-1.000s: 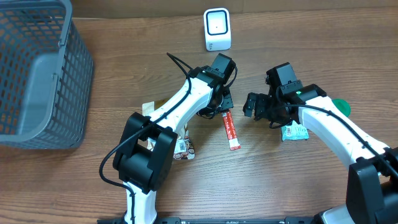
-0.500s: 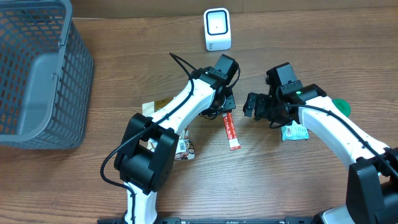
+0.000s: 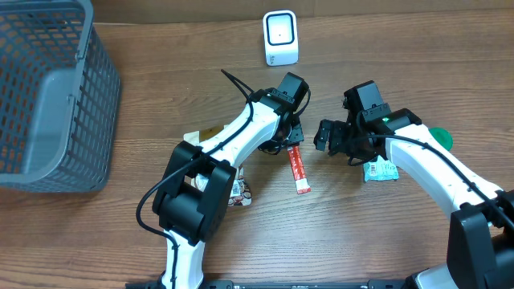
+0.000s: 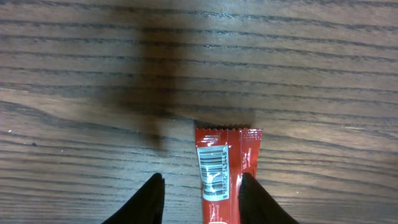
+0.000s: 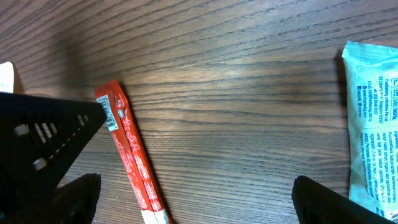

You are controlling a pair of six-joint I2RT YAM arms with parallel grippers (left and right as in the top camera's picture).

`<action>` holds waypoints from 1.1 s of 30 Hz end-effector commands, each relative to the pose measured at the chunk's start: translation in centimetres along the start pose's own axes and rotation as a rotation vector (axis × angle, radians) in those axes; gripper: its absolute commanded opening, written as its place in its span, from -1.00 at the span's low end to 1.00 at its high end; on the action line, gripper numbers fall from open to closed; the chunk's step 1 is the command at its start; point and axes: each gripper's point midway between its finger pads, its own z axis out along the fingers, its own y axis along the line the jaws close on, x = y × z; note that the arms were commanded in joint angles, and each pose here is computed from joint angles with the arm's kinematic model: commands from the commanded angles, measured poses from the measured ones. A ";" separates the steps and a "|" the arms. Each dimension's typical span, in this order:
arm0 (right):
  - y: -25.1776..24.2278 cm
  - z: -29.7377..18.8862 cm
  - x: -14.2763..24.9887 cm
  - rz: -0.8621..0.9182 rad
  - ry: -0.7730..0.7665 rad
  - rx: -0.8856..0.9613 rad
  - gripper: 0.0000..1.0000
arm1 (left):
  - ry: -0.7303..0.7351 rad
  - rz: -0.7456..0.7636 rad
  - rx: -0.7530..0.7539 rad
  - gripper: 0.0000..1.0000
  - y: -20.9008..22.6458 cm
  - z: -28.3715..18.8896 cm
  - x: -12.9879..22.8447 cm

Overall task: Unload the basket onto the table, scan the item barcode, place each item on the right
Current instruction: 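Lower the left gripper onto the red sachet and close on it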

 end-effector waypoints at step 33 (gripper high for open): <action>-0.7 0.3 0.0 -0.053 -0.005 0.031 1.00 | 0.090 -0.049 -0.086 -0.92 1.6 4.6 1.9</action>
